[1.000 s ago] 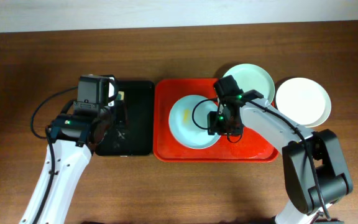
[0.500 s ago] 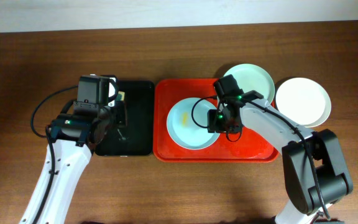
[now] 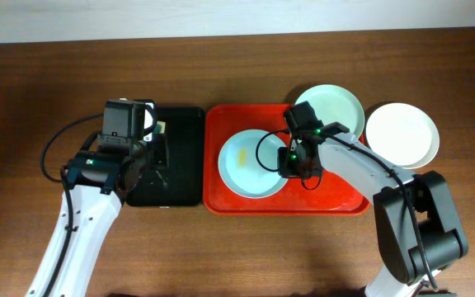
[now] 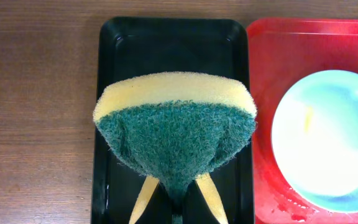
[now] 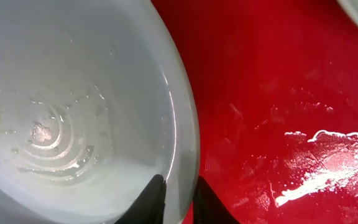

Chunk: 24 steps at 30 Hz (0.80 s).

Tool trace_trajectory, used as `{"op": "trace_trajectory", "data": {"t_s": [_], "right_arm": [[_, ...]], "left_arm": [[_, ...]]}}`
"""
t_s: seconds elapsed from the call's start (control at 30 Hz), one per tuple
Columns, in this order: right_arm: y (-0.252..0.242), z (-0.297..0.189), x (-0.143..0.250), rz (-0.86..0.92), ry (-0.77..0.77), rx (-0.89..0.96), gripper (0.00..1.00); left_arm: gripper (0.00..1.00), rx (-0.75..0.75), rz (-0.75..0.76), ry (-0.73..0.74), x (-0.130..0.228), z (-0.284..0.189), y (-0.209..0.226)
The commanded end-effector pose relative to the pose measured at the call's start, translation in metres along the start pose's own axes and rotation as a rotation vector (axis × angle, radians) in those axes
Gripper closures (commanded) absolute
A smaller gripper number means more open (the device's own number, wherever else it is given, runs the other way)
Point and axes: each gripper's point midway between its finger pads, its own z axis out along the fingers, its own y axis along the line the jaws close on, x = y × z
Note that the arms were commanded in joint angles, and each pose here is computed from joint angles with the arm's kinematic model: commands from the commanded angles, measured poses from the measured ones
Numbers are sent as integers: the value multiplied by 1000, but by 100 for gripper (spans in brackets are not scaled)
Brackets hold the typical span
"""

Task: Clean dirty plates on tray and stack at the side
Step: 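Grasp the sponge with the left gripper and lift it, then move the sponge onto the blue plate and scrub it with the left gripper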

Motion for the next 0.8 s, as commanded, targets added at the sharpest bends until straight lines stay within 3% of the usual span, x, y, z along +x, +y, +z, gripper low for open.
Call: {"op": "trace_trajectory", "data": {"t_s": [0.0, 0.1, 0.3, 0.33, 0.37, 0.4, 0.47, 0.63, 0.77], "right_arm": [[-2, 2, -1, 5, -7, 7, 79], [-1, 2, -1, 4, -8, 6, 96], [2, 2, -5, 2, -22, -8, 96], [2, 2, -5, 2, -23, -8, 89], [2, 2, -5, 2, -24, -8, 70], [2, 2, -6, 2, -24, -8, 62], [2, 2, -6, 2, -27, -9, 62], [2, 2, -7, 89, -29, -13, 96], [8, 2, -7, 113, -23, -42, 96]], "left_arm": [[100, 17, 18, -4, -4, 1, -4], [100, 15, 18, 8, -2, 4, -4], [100, 7, 21, 63, 4, 25, -4], [100, 8, 21, 65, 4, 27, -4], [100, 11, 22, 63, 4, 28, -5], [100, 29, 34, 64, 3, 28, -8], [100, 66, 46, 63, 3, 28, -14], [100, 69, 44, 56, -15, 24, -17], [100, 78, 45, 125, -33, 26, -23]]}}
